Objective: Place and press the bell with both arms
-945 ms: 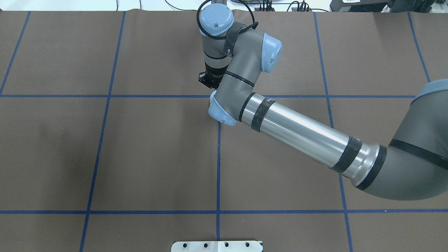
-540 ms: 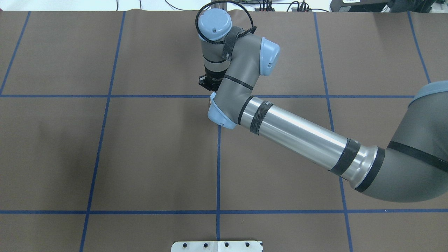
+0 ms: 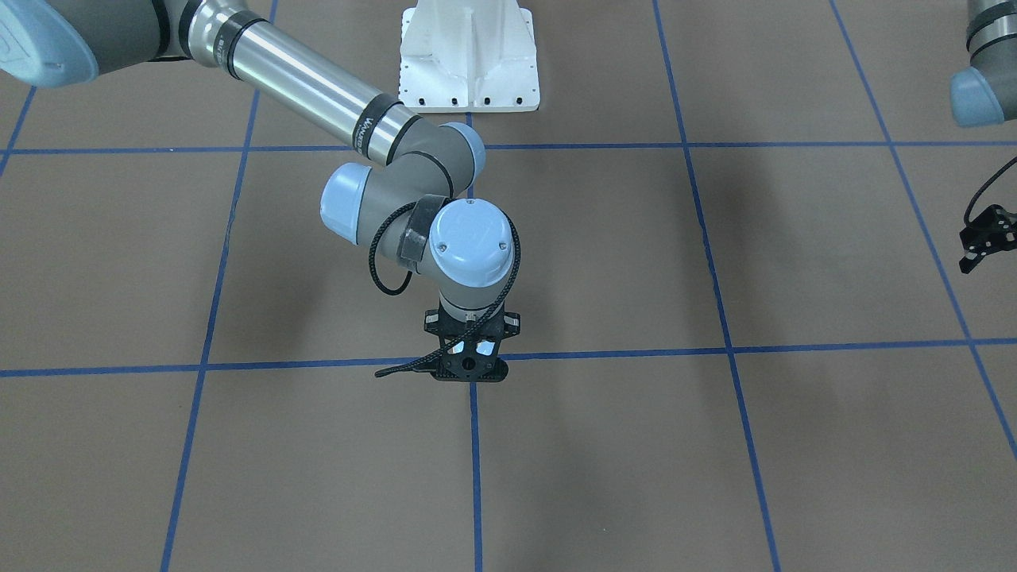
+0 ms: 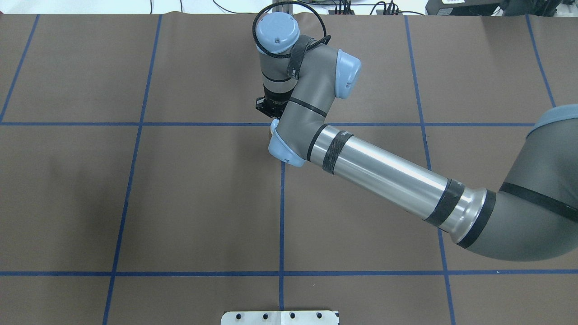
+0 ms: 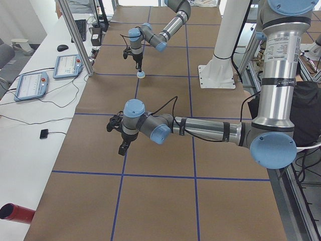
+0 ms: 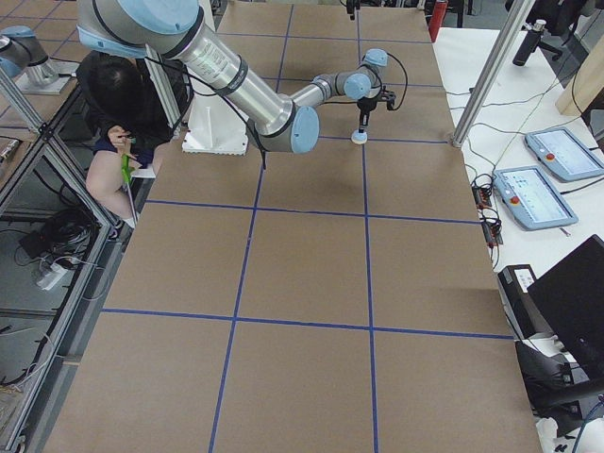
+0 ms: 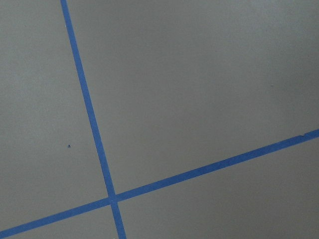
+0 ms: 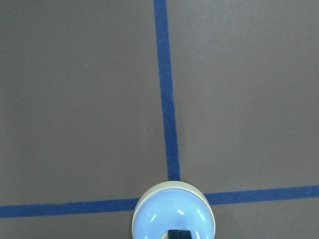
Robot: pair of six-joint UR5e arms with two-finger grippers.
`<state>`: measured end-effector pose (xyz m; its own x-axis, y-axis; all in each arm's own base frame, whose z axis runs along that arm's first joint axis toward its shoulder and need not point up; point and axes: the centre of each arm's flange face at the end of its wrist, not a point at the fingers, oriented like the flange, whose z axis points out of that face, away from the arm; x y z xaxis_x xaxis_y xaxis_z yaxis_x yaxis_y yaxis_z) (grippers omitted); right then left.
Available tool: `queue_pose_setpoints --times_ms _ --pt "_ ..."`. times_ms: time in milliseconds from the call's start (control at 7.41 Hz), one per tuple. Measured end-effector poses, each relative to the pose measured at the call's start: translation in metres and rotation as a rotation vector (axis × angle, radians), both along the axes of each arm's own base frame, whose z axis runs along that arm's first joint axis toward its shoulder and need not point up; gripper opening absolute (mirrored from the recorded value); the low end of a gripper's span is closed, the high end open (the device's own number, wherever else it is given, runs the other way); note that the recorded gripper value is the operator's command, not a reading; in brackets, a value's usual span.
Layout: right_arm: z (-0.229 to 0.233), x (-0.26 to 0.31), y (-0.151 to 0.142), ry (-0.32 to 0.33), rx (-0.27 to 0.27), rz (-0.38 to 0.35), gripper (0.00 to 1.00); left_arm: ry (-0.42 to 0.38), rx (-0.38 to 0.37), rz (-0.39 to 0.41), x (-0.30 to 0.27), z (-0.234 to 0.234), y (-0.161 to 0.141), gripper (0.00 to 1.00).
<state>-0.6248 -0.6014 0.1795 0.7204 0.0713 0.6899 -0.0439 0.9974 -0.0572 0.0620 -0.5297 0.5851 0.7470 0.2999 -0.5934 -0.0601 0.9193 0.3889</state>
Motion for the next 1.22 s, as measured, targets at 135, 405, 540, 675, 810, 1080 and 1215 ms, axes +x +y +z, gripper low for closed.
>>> queue_pose_setpoints --times_ms 135,405,540,675,810,1080,1215 --pt "-0.009 0.006 -0.002 -0.014 0.006 0.005 0.02 0.000 0.000 0.000 0.000 0.000 0.000 1.00" --pt "-0.033 0.039 -0.006 -0.038 0.001 0.022 1.00 -0.001 0.004 0.005 0.000 0.000 0.000 1.00" --pt "-0.038 0.067 -0.003 -0.046 -0.002 0.033 1.00 -0.001 0.007 0.009 0.000 0.000 0.000 1.00" --pt "-0.030 0.105 -0.001 -0.047 0.000 0.039 1.00 0.000 0.008 0.011 -0.001 0.000 0.000 1.00" --pt "-0.013 0.147 -0.001 -0.030 0.016 0.022 1.00 -0.002 0.014 0.019 -0.003 0.001 0.001 1.00" --pt "0.051 0.248 -0.005 0.032 0.106 -0.058 1.00 -0.041 0.020 0.062 -0.022 0.007 0.001 1.00" --pt "0.092 0.298 -0.005 0.061 0.156 -0.105 1.00 -0.072 0.010 0.084 -0.045 0.014 0.002 1.00"
